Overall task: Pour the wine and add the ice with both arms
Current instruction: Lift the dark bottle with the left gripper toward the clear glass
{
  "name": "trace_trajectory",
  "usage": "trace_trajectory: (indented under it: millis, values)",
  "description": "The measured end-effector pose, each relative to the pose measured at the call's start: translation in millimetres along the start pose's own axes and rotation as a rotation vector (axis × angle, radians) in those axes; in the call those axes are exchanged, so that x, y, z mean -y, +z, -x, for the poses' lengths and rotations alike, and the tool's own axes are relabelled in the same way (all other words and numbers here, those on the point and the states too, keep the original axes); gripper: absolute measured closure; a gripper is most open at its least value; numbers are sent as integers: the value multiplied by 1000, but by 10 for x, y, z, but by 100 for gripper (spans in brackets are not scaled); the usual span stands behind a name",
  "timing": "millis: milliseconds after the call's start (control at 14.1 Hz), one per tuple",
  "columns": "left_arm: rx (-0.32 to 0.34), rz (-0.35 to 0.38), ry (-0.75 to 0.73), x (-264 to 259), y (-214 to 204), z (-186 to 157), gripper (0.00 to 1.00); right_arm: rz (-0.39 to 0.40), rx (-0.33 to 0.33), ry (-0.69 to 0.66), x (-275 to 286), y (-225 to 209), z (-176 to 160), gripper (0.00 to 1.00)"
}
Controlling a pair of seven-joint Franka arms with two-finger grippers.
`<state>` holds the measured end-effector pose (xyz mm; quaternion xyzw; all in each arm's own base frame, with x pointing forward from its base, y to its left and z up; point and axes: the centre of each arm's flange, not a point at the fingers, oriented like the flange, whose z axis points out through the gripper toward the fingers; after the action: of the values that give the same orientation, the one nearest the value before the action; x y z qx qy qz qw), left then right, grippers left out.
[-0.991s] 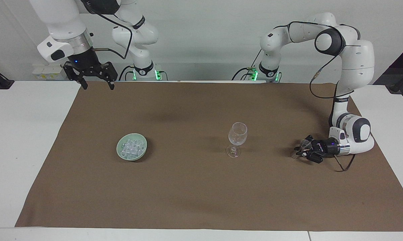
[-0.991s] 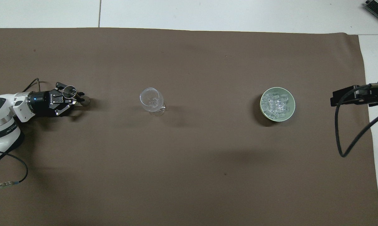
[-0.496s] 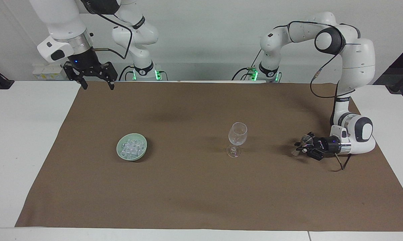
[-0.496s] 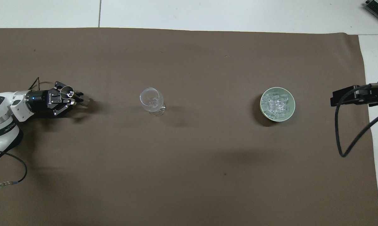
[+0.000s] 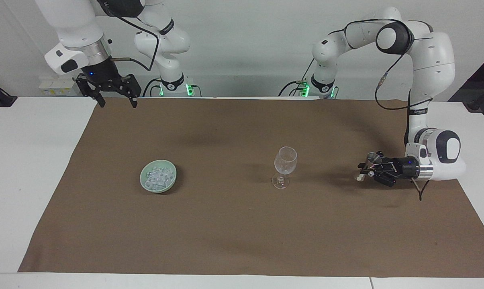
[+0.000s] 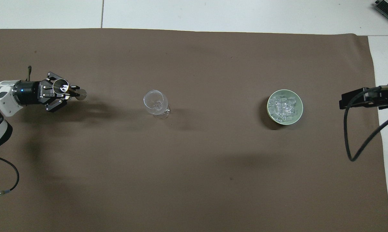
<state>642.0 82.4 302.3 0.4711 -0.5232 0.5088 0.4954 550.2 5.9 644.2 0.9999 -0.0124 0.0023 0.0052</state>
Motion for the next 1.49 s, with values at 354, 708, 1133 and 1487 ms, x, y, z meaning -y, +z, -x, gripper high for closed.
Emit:
trace_trajectory:
  millis: [354, 708, 1133, 1487]
  values:
    - [107, 56, 52, 185, 704, -613, 79, 0, 0, 0, 0, 0, 0, 0]
    - [133, 116, 23, 185, 1341, -492, 79, 0, 0, 0, 0, 0, 0, 0]
    - [226, 54, -42, 93, 1391, -807, 79, 0, 0, 0, 0, 0, 0, 0]
    - [311, 40, -35, 40, 1659, -981, 79, 0, 0, 0, 0, 0, 0, 0]
